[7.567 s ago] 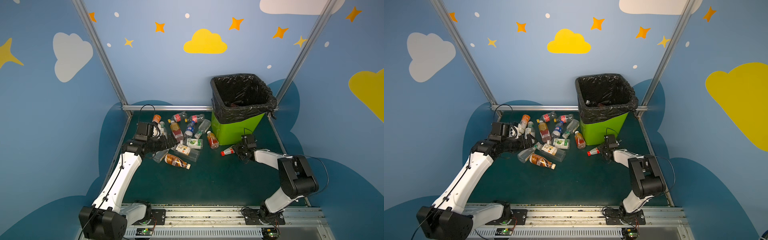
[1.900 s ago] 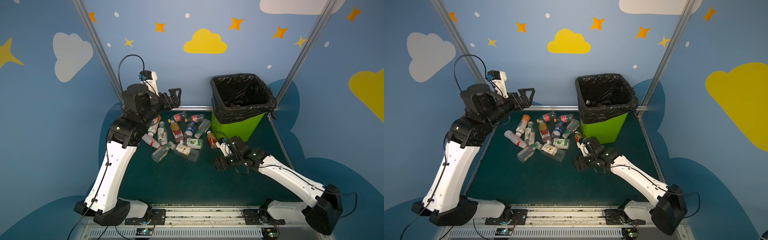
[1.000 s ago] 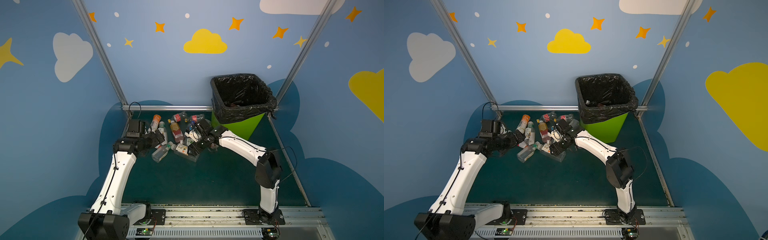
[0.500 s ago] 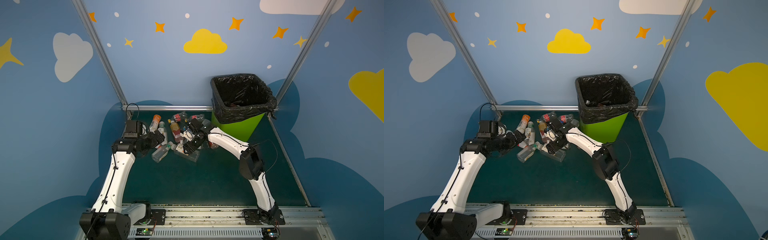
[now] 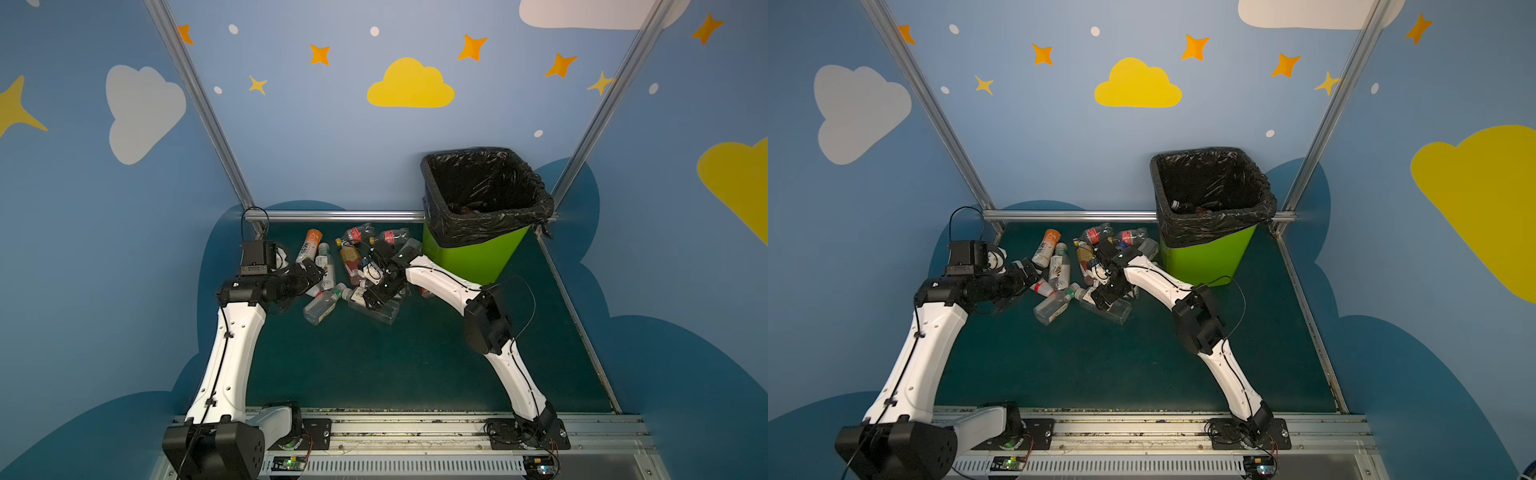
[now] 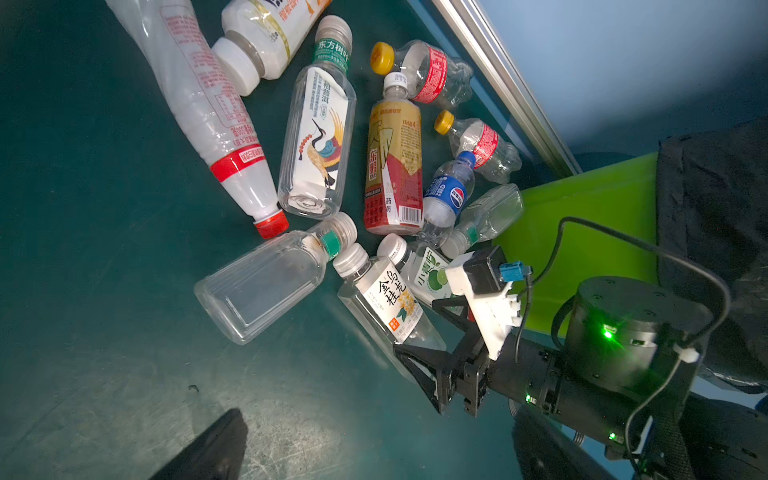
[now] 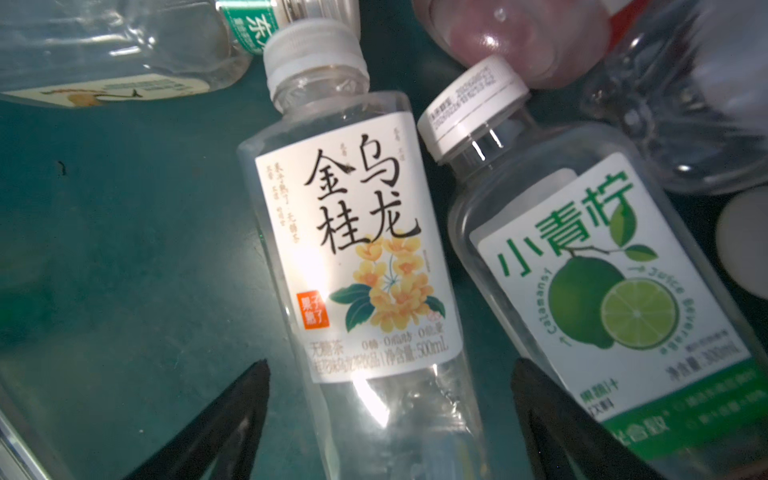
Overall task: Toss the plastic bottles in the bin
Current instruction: 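Grasp the clear oolong-tea bottle with right gripper while left arm returns, then lift the oolong-tea bottle over the bin and open the right gripper, then grasp the clear green-cap bottle with left gripper while right arm returns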
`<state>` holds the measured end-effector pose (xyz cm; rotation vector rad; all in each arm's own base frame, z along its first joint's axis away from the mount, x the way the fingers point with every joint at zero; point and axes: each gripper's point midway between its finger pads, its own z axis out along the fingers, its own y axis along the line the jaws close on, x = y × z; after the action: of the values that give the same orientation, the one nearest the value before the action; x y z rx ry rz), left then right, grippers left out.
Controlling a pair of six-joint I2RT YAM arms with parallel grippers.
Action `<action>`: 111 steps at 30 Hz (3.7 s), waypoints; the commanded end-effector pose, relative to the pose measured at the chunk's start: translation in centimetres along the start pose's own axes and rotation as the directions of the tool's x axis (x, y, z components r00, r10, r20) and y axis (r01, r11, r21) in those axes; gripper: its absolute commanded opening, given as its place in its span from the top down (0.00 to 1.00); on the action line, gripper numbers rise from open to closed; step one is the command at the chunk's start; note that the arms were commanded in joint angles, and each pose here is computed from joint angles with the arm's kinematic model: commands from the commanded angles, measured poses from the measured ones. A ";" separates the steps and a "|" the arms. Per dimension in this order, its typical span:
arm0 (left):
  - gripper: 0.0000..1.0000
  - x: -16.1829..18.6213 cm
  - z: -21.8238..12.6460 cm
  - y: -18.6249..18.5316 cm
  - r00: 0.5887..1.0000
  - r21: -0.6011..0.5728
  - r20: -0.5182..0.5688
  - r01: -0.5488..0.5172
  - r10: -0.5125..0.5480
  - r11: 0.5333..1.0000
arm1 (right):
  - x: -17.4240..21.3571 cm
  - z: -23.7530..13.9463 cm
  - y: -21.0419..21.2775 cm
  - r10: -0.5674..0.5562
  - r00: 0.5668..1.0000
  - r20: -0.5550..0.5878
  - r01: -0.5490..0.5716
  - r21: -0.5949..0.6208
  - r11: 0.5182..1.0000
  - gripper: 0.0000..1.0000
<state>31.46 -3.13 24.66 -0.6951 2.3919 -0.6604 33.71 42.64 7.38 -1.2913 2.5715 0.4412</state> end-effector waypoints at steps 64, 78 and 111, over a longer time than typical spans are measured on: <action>0.01 0.7 -2.6 3.9 0.997 -0.163 0.048 -0.052 0.060 0.985 | 2.8 -50.0 -11.7 -0.104 0.483 0.869 -0.615 0.422 0.666 0.06; 0.08 6.2 3.3 6.4 0.967 -0.310 -0.240 -0.165 0.091 0.936 | 7.1 -30.2 2.3 -0.004 0.817 0.576 -0.099 0.147 0.984 0.12; 0.02 1.7 14.1 8.8 0.744 -0.376 -0.580 -0.606 0.332 0.701 | 15.1 -15.7 4.8 0.336 0.928 0.161 -0.336 -0.030 0.941 0.22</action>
<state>36.49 -1.96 8.73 -0.0961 3.0607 0.1054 20.38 29.43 17.41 -0.7967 2.6422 0.6147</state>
